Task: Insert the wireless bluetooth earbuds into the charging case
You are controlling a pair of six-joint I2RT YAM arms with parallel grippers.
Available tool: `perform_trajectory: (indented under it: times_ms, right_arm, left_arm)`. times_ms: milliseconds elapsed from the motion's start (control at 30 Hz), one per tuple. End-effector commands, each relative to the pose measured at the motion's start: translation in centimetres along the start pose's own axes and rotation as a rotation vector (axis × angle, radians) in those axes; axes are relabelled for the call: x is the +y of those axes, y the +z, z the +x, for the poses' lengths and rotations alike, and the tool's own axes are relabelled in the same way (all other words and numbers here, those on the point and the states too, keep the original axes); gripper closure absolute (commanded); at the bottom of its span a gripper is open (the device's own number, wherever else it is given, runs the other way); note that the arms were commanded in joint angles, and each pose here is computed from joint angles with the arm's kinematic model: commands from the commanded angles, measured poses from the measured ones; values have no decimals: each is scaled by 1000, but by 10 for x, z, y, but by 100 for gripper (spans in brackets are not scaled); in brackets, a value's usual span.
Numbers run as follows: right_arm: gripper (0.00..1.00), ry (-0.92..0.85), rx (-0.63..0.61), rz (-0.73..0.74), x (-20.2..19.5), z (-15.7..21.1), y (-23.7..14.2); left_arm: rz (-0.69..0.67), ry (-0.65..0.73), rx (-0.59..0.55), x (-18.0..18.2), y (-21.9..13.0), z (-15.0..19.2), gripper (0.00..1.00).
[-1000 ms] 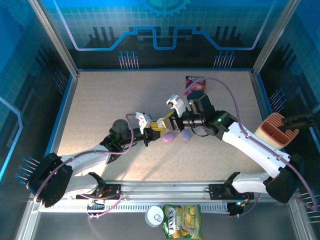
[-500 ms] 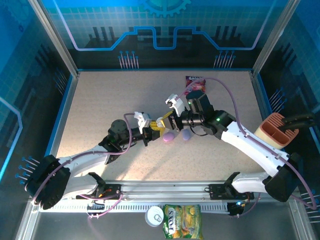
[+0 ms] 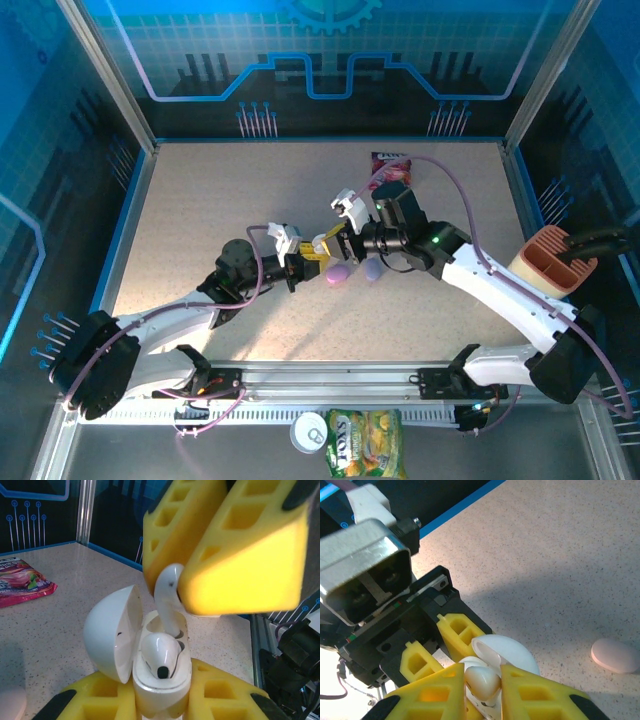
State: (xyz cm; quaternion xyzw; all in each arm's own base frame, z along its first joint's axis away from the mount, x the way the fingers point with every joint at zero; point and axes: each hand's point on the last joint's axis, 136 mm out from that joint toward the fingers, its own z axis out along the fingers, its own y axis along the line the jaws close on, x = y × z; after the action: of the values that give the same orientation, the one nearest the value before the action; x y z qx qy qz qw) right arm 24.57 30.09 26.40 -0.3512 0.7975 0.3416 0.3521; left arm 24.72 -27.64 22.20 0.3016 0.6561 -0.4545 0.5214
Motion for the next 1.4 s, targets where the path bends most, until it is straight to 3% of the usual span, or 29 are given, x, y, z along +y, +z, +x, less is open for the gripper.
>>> perform_trajectory:
  times_ms: [0, 400, 600, 867, 1067, 1367]
  right_arm:
    - [80, -13, -2, -31, 7, 2, 1]
    - [77, -16, 23, -71, 13, 12, 1]
    - [62, -9, 5, -19, 8, 8, -6]
    - [51, -12, -78, 27, 6, -13, -20]
    - [44, -20, -12, 71, 0, -3, -9]
    - [42, -11, 42, 136, -14, 10, -1]
  left_arm:
    - [16, 12, -58, -7, 0, -25, 82]
    - [5, 1, -61, -5, 0, -26, 82]
    - [6, 3, -57, -5, 1, -25, 82]
    - [4, 2, -52, -4, 0, -22, 82]
    - [2, 2, -51, -3, 0, -21, 82]
    - [-15, -2, -59, -2, -1, -23, 82]
